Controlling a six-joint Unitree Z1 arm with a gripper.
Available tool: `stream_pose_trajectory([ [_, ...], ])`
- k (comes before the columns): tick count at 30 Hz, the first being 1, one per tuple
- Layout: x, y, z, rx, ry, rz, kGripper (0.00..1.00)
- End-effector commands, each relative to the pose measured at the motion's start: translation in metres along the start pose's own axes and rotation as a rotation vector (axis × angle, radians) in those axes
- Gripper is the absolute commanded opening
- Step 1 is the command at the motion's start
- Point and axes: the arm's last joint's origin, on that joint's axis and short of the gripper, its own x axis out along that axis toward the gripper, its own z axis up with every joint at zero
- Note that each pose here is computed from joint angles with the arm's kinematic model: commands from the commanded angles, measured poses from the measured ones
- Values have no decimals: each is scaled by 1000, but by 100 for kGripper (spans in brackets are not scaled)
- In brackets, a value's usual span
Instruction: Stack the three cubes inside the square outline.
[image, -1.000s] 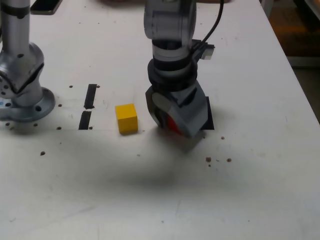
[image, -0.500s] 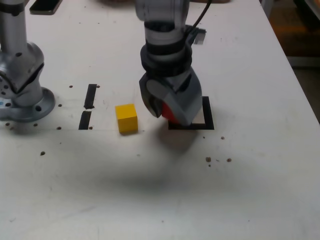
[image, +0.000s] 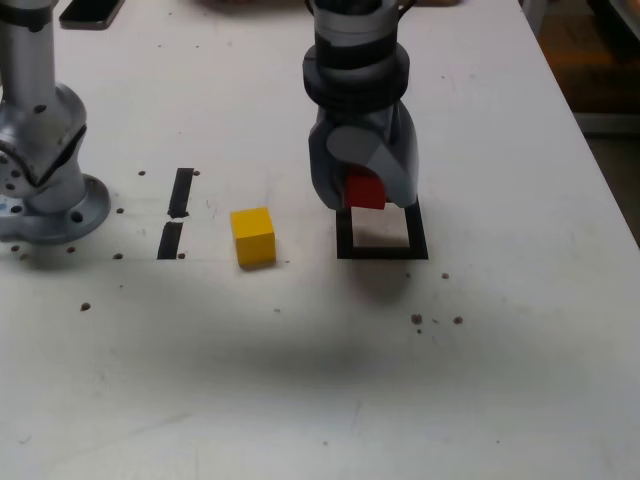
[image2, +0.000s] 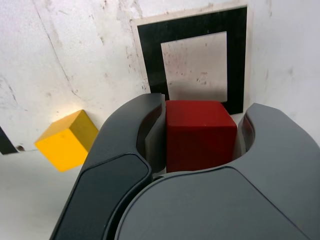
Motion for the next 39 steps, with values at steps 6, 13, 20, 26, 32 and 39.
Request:
stream_pose_trajectory([
  [6,8,14,13,-96,14,2,3],
  [13,24,25,22,-167,33,-12,3],
  [20,43,24,29,-177,30,-28,5],
  [26,57,22,27,-176,27,-42,9],
  [32,63,21,20,-174,53,-47,21],
  [39,66,20,17,-168,68,-59,46],
])
